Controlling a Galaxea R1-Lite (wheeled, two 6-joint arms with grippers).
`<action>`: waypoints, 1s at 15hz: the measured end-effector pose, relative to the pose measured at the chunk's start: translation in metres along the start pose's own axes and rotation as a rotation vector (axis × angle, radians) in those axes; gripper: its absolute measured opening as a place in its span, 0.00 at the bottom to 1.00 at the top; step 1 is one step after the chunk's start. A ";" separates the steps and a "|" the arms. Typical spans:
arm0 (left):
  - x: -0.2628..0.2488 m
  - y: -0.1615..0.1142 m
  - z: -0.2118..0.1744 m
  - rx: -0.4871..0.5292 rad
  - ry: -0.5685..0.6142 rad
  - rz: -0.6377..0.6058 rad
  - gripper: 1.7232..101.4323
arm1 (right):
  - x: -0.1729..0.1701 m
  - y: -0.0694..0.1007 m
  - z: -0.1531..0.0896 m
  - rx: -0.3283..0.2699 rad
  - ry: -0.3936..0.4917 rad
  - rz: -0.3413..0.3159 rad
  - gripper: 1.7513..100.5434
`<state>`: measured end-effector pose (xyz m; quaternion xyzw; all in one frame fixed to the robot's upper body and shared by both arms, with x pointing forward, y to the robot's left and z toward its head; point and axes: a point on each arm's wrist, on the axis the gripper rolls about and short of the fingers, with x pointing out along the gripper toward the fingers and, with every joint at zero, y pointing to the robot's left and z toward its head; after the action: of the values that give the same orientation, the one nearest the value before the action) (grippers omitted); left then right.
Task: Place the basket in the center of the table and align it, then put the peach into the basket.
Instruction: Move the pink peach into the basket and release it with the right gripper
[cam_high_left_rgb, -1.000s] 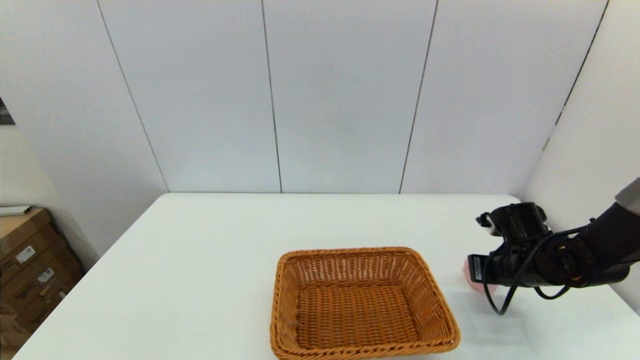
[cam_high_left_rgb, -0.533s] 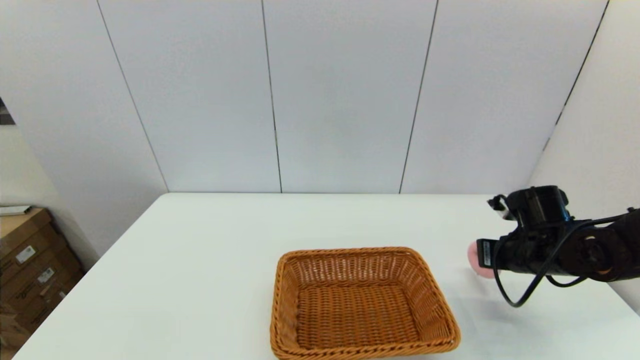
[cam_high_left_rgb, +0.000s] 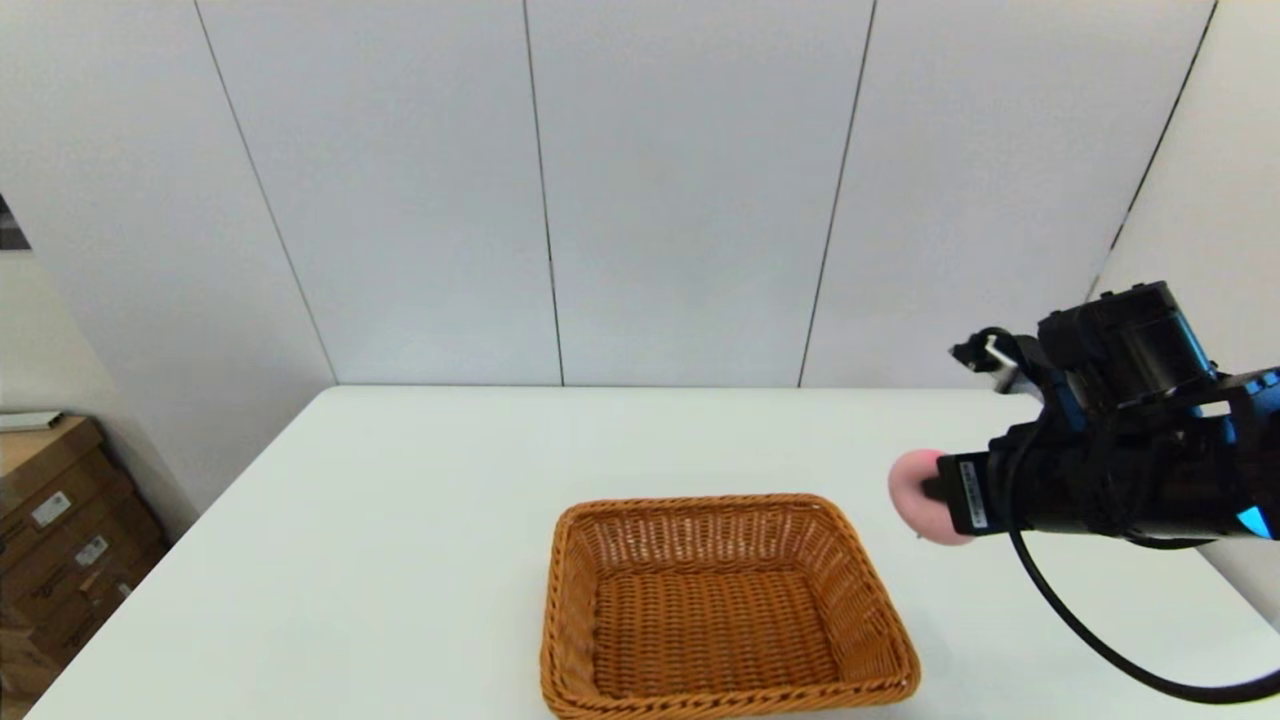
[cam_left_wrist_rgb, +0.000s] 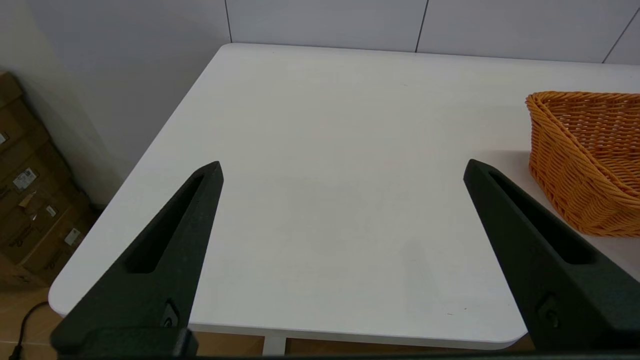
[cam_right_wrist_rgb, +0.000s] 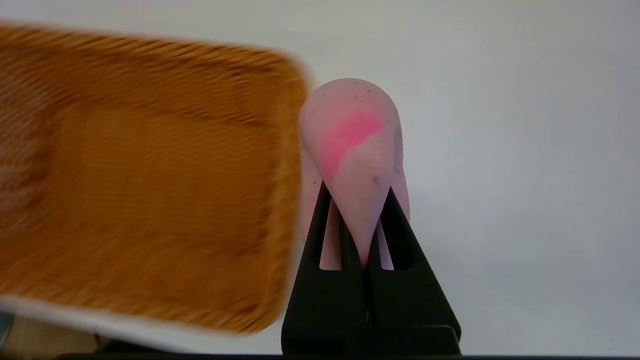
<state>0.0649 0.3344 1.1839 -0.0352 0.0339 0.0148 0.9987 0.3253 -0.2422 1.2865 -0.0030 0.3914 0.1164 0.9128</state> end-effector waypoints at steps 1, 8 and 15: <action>0.000 0.000 0.000 -0.001 0.000 0.000 0.96 | -0.003 0.011 0.001 -0.026 0.001 0.029 0.03; 0.000 0.000 0.000 0.000 0.000 0.000 0.96 | 0.030 0.064 0.003 -0.152 0.092 0.124 0.03; 0.000 0.000 0.000 0.001 0.000 0.000 0.96 | 0.076 0.095 -0.006 -0.214 0.194 0.156 0.03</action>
<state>0.0649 0.3344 1.1837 -0.0348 0.0342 0.0148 0.9987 0.3512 -0.1345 1.2363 -0.0813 0.4621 0.2270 0.8534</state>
